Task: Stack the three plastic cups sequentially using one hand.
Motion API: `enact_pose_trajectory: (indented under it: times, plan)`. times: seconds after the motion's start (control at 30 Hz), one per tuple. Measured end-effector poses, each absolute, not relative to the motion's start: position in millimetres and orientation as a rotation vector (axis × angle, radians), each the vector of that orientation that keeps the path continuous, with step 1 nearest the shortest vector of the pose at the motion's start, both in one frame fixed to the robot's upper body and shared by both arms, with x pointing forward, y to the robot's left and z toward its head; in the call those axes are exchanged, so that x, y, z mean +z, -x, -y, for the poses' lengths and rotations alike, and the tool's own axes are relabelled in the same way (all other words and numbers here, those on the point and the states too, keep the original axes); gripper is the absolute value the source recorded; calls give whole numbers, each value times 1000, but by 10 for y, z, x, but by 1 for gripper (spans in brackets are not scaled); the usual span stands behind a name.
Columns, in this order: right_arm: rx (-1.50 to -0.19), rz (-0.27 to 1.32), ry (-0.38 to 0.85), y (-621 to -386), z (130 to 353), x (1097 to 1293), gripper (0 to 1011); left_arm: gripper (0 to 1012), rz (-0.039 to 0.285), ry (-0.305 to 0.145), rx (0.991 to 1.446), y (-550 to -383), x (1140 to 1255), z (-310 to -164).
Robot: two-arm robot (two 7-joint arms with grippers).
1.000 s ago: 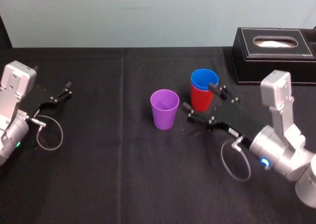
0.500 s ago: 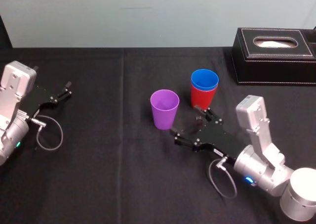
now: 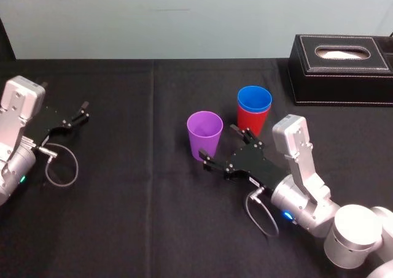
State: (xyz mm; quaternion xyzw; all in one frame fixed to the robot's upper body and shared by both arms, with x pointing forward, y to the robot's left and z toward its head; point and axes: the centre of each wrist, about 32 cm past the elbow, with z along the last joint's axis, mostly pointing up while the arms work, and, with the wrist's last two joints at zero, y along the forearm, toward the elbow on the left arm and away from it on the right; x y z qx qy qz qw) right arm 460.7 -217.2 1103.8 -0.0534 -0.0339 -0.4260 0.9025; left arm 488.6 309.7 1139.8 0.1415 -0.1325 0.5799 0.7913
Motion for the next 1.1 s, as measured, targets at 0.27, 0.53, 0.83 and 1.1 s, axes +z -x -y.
enact_pose_trajectory:
  times: [0.27,0.53,0.83,1.1]
  plan:
    - [-895,54,108,-4738,2050,11021,1003,1005,285,-304,1248,-4886,11398,-3097]
    - [-904,56,108,-4852,1945,11023,1002,1005,285,-304,1248,-4886,11398,-3097]
    - [-911,61,102,-4926,1876,11022,1003,1005,285,-304,1248,-4887,11398,-3097]
    - [-910,64,89,-4950,1860,11040,1003,1005,285,-305,1248,-4886,11398,-3097]
